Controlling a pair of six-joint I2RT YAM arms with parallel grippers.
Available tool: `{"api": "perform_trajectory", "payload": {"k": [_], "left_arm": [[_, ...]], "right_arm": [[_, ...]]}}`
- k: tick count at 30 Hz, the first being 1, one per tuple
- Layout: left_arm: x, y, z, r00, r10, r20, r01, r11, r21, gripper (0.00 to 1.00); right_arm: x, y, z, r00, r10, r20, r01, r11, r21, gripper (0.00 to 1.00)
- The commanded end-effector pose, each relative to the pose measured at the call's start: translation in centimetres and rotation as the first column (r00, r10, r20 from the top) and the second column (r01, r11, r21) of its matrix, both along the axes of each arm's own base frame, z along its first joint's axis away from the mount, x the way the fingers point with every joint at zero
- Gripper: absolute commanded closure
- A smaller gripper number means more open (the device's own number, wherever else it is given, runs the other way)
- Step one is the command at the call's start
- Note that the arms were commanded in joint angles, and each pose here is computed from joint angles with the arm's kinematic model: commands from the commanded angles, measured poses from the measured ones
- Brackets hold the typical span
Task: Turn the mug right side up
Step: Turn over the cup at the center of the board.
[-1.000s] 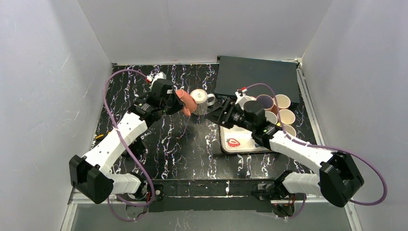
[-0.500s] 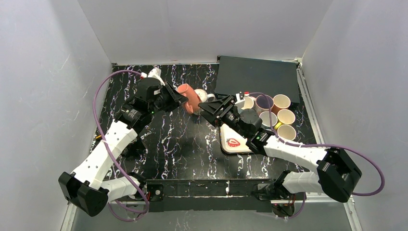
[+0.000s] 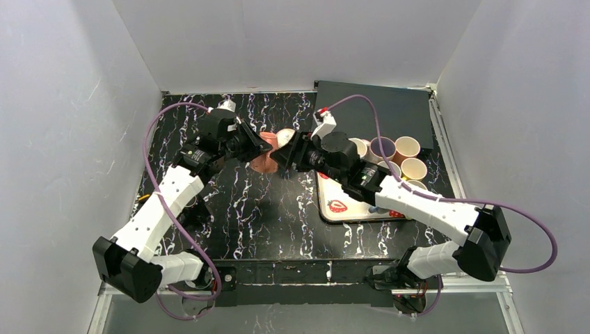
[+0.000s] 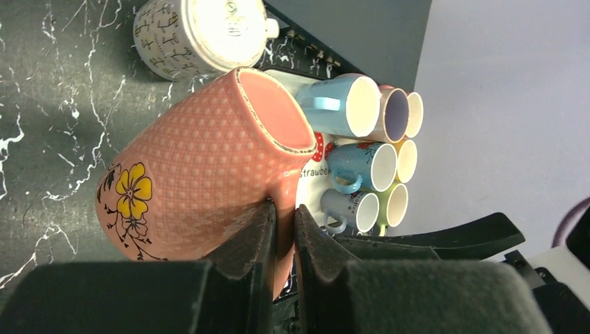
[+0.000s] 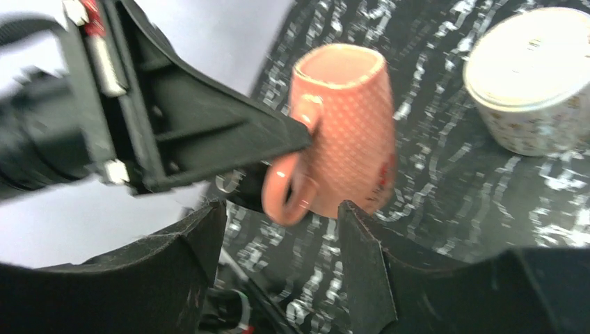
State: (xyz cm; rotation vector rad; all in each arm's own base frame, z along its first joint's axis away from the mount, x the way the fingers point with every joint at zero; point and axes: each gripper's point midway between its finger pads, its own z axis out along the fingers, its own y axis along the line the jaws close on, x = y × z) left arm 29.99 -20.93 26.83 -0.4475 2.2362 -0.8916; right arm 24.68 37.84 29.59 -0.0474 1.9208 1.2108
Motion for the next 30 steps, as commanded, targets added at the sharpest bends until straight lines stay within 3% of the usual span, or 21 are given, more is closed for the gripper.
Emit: {"api": "perform_trajectory", "payload": {"k": [1,7,15,22,27,30], "left_arm": [[0.0,-0.2,2.0,0.999,-0.013,0.035,0.015,0.999,-0.051,1.0],[0.1,-0.2,1.5,1.0,-0.007,0.012,0.007,0.998,-0.06,1.0],[0.1,0.0,0.9,1.0,0.0,-0.006,-0.001,0.998,-0.062,1.0],[0.1,0.0,0.9,1.0,0.007,-0.012,-0.007,0.997,-0.075,1.0],[0.2,0.0,0.8,1.0,0.01,-0.017,-0.012,0.997,-0.08,1.0],[0.2,0.0,0.6,1.0,0.01,-0.019,-0.011,0.997,-0.075,1.0]], "right_arm": [[-0.5,-1.1,-3.9,0.992,0.083,0.091,-0.052,0.953,-0.3,0.33],[-1.3,0.3,-4.6,0.988,0.123,0.089,-0.086,0.937,-0.337,0.35],[-1.7,3.6,-2.1,0.978,0.172,0.121,-0.143,0.966,-0.215,0.36],[-0.2,4.3,-2.2,0.991,0.059,0.123,-0.034,0.981,-0.19,0.35],[0.7,4.7,-2.2,0.989,-0.005,0.146,0.035,0.979,-0.203,0.48],[0.7,4.9,-2.0,0.988,-0.011,0.157,0.043,0.978,-0.204,0.61]]}}
